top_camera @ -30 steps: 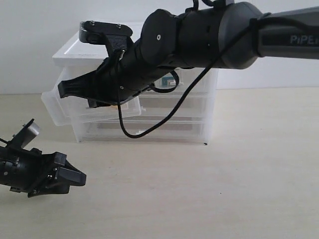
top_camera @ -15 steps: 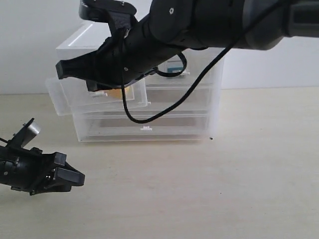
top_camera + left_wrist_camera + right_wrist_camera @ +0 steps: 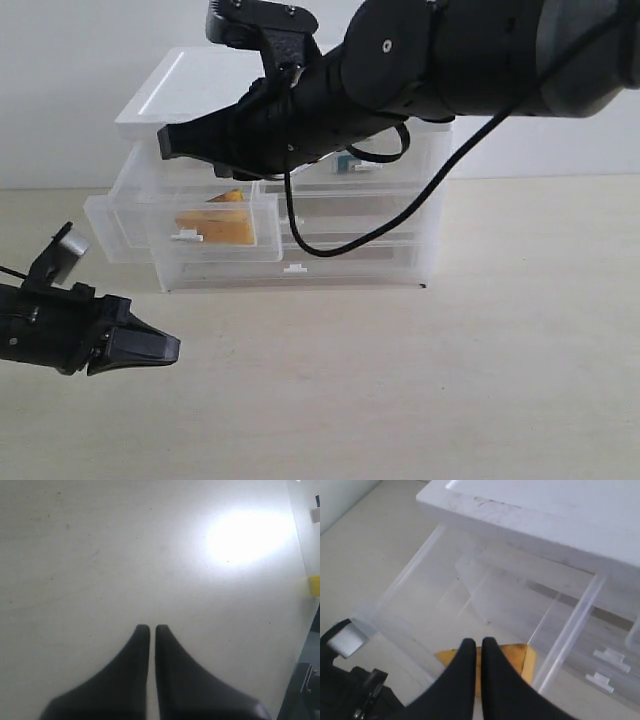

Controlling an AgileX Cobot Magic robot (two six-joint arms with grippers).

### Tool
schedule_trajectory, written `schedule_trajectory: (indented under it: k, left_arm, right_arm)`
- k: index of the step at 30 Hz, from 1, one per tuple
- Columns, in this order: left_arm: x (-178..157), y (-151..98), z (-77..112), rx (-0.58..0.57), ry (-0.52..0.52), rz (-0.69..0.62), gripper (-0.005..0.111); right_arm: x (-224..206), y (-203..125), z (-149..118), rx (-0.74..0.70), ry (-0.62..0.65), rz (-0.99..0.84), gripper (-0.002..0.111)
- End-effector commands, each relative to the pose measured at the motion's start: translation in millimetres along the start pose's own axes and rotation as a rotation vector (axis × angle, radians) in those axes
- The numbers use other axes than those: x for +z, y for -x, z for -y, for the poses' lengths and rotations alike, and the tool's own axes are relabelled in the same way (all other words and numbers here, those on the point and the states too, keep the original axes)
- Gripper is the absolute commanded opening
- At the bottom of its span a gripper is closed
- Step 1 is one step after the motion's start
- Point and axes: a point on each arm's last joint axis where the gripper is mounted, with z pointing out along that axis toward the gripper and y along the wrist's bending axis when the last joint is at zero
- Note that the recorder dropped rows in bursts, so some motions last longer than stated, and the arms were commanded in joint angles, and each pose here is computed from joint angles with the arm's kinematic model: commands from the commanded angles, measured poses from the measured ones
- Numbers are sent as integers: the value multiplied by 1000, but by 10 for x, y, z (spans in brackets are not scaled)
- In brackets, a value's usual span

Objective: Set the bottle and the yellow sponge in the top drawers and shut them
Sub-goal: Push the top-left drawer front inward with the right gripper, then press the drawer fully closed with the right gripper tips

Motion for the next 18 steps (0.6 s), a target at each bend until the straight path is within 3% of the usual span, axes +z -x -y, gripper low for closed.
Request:
schedule_trajectory:
  k: [1,7,13,18]
  left_arm:
    - [-61,34,56,17,-25,24,4]
    - [-225,97,156,30,-45,72,4]
    - [-309,114,307,50,-99,78,4]
    - [-343,156,354,59,-107,103,4]
  right_arm:
    - [-239,63,-68,-39,15,-12,0]
    - [-445,45,-133,-61,43,-87,0]
    - [-321,-370,3,-48,8,-179,0]
    - [-258,-510,45,-13,-6,-142,0]
